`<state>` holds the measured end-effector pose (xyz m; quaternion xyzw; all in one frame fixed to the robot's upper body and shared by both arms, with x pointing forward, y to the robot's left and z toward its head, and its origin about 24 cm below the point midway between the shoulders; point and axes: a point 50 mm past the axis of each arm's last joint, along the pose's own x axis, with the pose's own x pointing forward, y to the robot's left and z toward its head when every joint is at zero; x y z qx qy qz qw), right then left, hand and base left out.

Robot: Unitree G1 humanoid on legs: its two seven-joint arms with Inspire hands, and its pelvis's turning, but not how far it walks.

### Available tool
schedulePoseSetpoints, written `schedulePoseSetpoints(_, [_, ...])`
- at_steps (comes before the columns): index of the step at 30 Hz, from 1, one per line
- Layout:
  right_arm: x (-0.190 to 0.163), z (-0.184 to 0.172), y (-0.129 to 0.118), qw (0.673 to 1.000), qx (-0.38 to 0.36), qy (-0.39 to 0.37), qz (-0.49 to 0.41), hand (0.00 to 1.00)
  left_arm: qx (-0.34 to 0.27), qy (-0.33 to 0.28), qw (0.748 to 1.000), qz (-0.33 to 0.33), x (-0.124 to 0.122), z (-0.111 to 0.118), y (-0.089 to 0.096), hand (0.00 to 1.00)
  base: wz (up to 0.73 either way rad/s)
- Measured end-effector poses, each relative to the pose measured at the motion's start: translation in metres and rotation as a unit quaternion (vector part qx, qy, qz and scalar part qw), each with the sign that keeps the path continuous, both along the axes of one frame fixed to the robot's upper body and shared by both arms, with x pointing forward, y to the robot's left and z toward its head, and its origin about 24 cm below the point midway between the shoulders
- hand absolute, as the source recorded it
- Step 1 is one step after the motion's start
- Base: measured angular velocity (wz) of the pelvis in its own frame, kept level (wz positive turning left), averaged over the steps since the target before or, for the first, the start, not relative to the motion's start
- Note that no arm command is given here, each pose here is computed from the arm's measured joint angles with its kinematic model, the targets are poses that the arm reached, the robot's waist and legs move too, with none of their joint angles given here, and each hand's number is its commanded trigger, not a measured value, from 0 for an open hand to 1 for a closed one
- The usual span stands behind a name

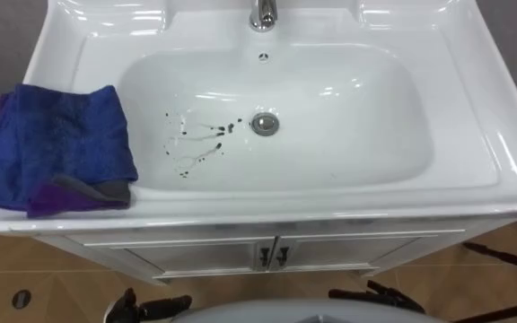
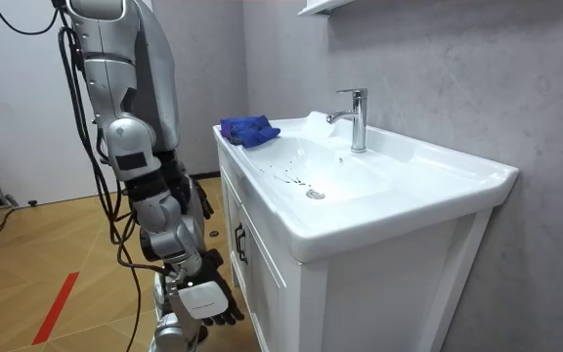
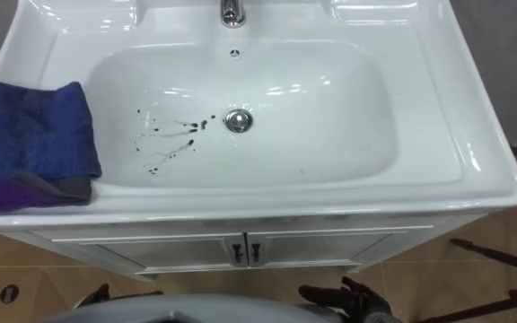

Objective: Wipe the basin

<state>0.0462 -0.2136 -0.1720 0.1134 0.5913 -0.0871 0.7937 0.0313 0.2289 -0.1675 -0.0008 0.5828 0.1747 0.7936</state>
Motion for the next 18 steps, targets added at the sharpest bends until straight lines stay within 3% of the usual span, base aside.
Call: schedulePoseSetpoints(18, [0.0049, 0.001, -0.0011, 0.999, -0.012, -0.008, 0.043, 0.0, -0.007, -0.007, 1.0, 0.004, 0.0036, 0.0003, 0.0006, 0.0, 0.0])
